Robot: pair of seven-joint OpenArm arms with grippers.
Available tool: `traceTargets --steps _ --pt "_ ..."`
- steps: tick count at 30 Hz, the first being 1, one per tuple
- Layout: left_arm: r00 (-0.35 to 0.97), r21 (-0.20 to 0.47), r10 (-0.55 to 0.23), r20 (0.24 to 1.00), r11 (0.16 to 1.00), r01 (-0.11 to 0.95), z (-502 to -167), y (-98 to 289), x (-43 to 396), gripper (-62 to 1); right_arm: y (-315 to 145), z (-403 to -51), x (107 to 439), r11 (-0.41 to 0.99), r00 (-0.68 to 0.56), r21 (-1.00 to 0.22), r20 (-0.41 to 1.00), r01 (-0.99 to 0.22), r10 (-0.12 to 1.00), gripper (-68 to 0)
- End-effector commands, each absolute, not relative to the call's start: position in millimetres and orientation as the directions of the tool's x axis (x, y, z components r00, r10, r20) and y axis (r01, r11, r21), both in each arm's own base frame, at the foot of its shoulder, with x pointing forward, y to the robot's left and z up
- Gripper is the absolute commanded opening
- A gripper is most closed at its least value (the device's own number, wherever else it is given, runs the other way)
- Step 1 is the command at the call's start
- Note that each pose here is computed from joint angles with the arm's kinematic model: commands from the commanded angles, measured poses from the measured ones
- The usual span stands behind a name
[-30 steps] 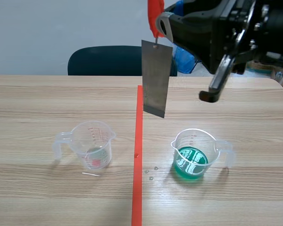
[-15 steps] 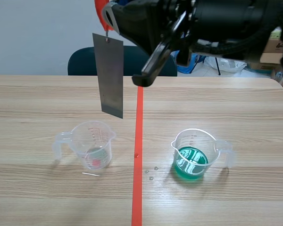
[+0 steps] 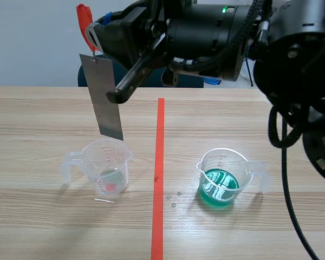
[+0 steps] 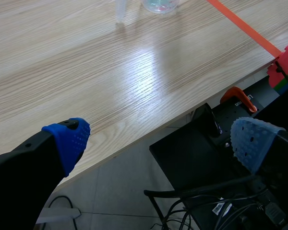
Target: Do the redox reaction experiment
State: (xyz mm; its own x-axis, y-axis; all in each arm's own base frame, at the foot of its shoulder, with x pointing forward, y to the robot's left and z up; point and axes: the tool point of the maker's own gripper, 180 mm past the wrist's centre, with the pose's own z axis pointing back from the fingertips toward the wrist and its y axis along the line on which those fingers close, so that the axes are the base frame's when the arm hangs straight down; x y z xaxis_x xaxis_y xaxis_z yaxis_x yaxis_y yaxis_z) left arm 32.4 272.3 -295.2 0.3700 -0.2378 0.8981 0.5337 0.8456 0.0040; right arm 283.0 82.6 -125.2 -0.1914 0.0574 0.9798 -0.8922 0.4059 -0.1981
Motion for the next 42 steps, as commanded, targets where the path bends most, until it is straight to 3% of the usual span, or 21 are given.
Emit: traceTargets --steps 1,42 --pt "0.351 -0.001 -0.219 0.910 0.848 0.531 -291 269 35 1.4 84 -113 283 0.410 -0.225 -0.220 0.974 -0.885 0.037 -65.6" --pt "0.350 -0.001 -0.219 0.911 0.847 0.531 -291 269 35 1.4 102 -123 284 0.401 -0.192 -0.190 0.981 -0.896 0.037 -65.6"
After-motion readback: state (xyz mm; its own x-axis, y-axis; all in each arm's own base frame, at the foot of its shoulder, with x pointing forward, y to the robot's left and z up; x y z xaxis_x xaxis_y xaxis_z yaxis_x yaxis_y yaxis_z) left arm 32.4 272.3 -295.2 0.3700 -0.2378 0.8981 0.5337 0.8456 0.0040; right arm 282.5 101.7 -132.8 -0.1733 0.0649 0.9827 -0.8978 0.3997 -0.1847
